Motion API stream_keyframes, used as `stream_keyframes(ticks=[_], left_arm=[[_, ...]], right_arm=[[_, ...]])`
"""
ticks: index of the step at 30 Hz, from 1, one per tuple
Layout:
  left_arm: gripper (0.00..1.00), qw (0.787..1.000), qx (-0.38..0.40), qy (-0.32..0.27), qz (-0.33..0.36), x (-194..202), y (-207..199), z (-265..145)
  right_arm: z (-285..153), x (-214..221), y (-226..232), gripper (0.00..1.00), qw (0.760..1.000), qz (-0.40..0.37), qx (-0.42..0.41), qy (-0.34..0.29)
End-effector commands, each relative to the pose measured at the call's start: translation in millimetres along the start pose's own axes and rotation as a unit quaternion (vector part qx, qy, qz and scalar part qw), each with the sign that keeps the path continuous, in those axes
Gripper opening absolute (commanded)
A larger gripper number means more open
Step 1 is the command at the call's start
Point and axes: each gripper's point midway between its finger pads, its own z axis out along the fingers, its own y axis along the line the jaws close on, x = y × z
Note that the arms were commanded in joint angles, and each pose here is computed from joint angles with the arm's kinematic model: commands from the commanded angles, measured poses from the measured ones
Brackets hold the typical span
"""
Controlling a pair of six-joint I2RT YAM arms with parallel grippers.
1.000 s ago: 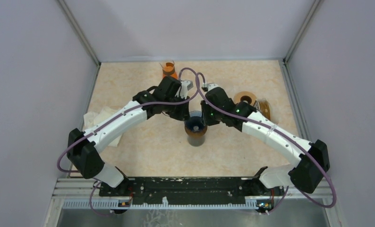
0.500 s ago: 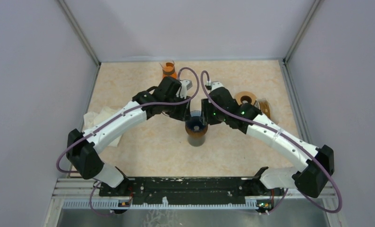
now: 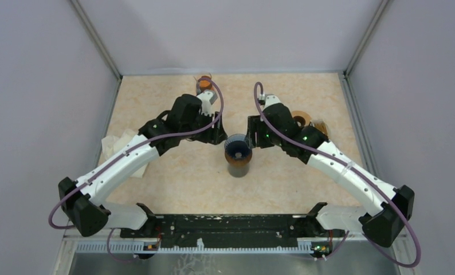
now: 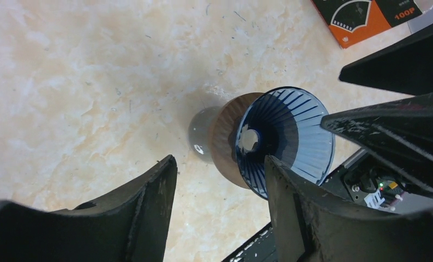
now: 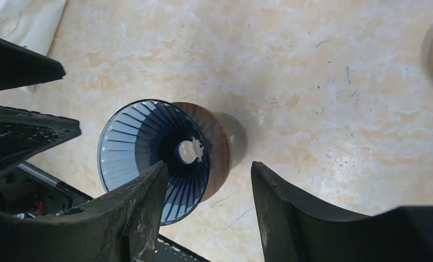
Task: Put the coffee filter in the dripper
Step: Place the coffee dripper in the dripper holder.
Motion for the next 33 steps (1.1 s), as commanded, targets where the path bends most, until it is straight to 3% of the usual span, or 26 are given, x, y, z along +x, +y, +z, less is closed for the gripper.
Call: stream_keyframes(ticks=[1, 9, 17, 33], left_arm=[[0.68, 0.999, -0.029, -0.038, -0.01, -10, 17, -9], [0.81, 0.996, -0.049, -0.053, -0.052, -3, 58, -19], [0.89, 0.993, -0.035, -0.061, -0.098, 5, 96, -22], [0.93, 0.988, -0.134, -0.06, -0.043, 15, 162, -11]], right_arm=[[-24, -38, -2, 0.6, 0.998, -0.006, -0.007, -0.061], [-32, -43, -32, 0.7, 0.996, -0.021, 0.049, -0.067], [-39, -48, -82, 0.74, 0.991, -0.007, 0.114, -0.065], [-46, -44, -192, 0.74, 0.967, 0.09, 0.233, -0.056]])
